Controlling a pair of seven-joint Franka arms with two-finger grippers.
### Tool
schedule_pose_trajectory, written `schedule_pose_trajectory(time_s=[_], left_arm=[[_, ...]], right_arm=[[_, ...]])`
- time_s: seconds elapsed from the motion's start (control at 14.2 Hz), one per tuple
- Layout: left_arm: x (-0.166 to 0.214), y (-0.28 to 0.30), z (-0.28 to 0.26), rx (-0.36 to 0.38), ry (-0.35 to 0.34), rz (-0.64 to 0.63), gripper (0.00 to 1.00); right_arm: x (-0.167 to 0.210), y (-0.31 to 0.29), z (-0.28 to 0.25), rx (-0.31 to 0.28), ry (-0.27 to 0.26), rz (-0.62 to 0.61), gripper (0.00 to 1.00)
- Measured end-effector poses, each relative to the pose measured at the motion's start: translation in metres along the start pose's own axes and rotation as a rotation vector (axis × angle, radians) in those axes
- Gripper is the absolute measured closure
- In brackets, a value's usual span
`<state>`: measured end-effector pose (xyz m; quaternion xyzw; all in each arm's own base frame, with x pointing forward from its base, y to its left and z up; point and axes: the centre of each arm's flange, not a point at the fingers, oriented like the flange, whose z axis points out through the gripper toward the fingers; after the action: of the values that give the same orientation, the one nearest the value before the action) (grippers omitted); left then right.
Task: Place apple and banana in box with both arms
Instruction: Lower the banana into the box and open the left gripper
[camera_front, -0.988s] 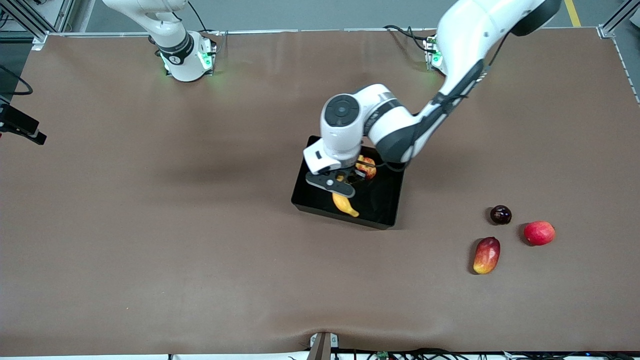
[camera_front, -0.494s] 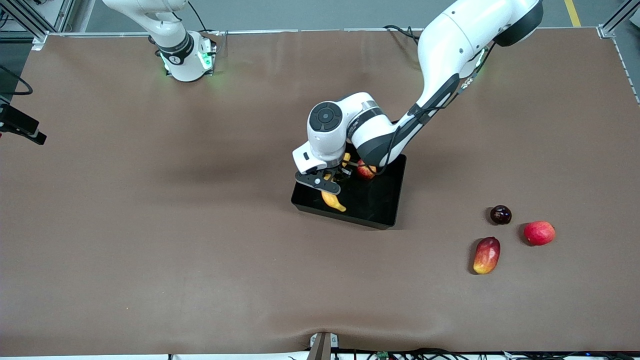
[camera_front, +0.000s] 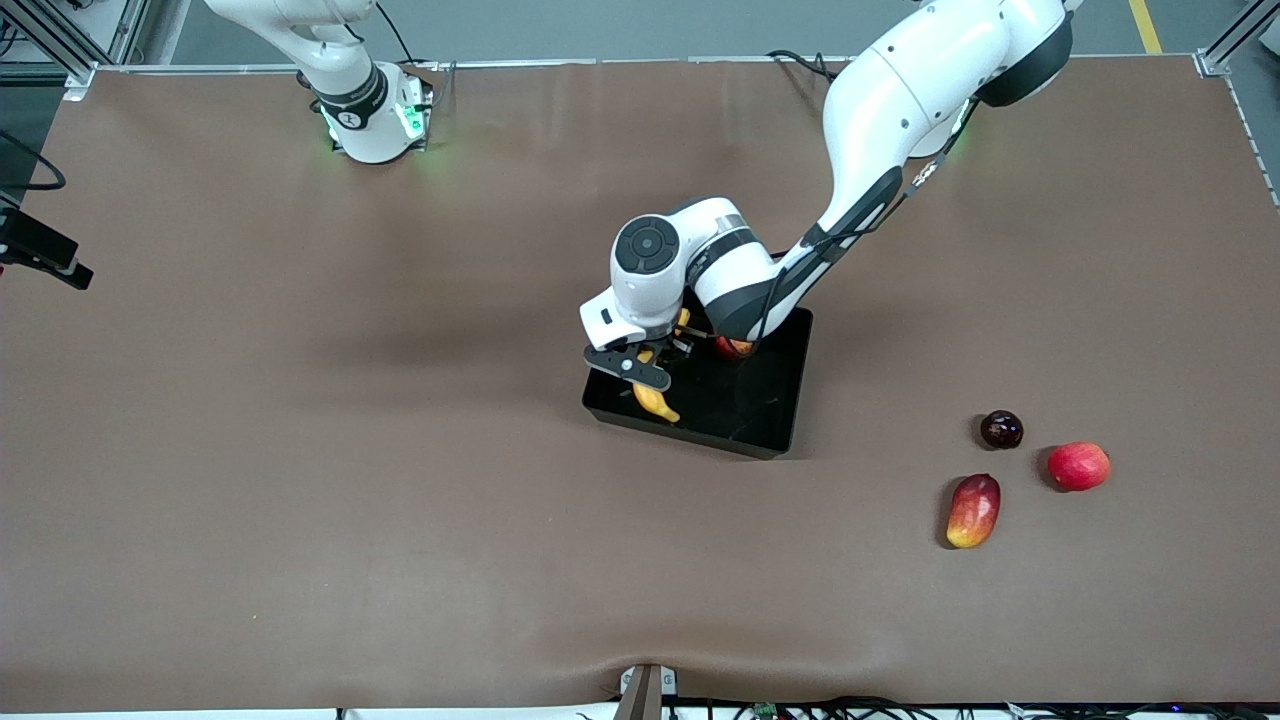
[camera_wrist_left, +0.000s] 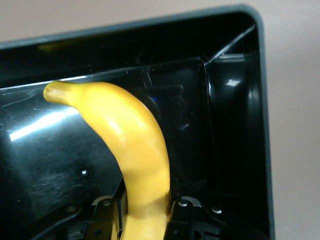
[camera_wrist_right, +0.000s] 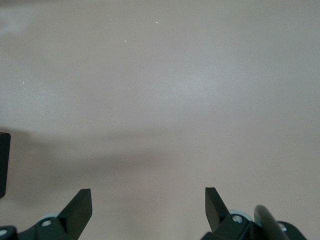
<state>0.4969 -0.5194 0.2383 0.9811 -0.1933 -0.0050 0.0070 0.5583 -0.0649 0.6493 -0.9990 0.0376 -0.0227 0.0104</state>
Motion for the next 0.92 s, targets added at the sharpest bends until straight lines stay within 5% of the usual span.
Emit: schedule_pose_trajectory(time_s=[0.63, 0.92], left_arm=[[0.001, -0.009, 0.037, 0.047, -0.006, -0.008, 0.65], [0.007, -0.01, 0.029, 0.041, 0.012, -0.015, 0.3]], right_arm=[[0.0, 0.0, 0.0, 0.0, 0.0, 0.0, 0.0], [0.0, 0.0, 0.0, 0.0, 0.0, 0.001, 0.0]])
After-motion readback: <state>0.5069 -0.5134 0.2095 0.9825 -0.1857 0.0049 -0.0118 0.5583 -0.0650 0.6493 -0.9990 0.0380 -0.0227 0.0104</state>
